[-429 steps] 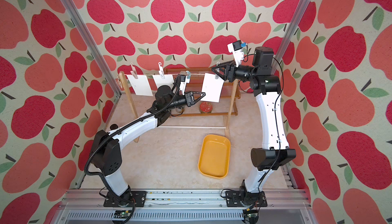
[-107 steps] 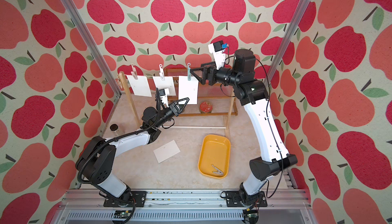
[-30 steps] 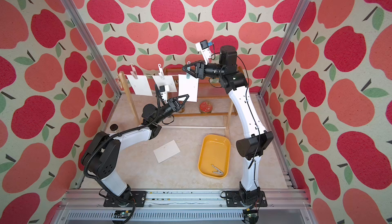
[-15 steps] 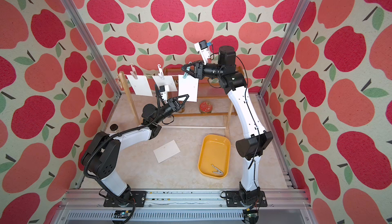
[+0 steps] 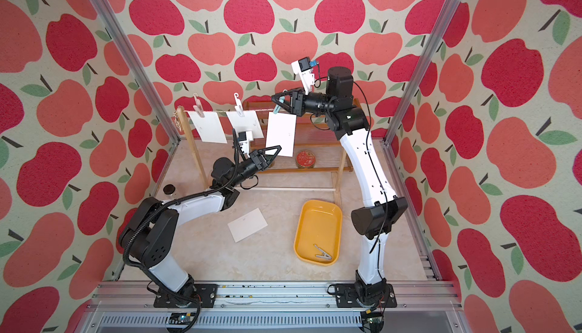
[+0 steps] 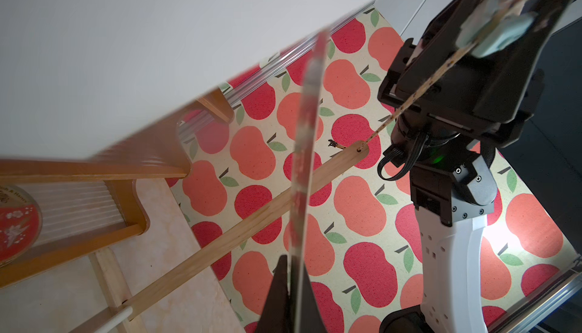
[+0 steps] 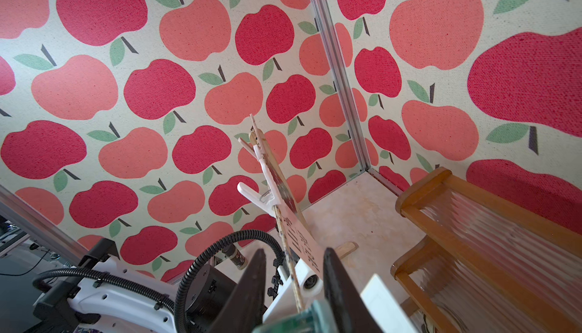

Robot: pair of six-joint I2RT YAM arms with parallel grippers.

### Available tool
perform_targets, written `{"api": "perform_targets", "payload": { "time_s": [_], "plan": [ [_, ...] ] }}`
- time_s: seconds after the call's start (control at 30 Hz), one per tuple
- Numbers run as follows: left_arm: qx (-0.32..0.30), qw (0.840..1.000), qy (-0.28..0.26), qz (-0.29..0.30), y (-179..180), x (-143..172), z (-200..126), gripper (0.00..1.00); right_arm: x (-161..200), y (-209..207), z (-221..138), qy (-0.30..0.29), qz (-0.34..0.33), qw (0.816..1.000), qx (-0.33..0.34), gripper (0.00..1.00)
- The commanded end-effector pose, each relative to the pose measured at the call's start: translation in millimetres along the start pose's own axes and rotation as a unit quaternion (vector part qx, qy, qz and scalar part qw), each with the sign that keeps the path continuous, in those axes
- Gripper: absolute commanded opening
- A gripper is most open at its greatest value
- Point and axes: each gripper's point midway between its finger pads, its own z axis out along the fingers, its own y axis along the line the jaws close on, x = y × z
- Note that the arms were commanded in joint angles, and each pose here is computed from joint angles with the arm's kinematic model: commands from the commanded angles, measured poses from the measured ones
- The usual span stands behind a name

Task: Remove the postcards from the strings
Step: Remove the clamp from the clothesline, then place the postcard on the postcard.

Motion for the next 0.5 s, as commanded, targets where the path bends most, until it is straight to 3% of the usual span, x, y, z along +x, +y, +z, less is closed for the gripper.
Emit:
{"api": "perform_targets", "payload": {
  "time_s": [0.0, 0.47],
  "plan": [
    [0.007, 1.000, 0.006, 0.022, -13, 2, -5, 0.00, -20, 18, -17, -0.022, -0.032, 0.999, 0.009, 0.32],
    [-0.067, 0.993, 0.087, 0.050, 5, 40, -31, 0.00, -35, 23, -39, -0.049, -0.046, 0.997, 0.033, 0.31]
  ]
}}
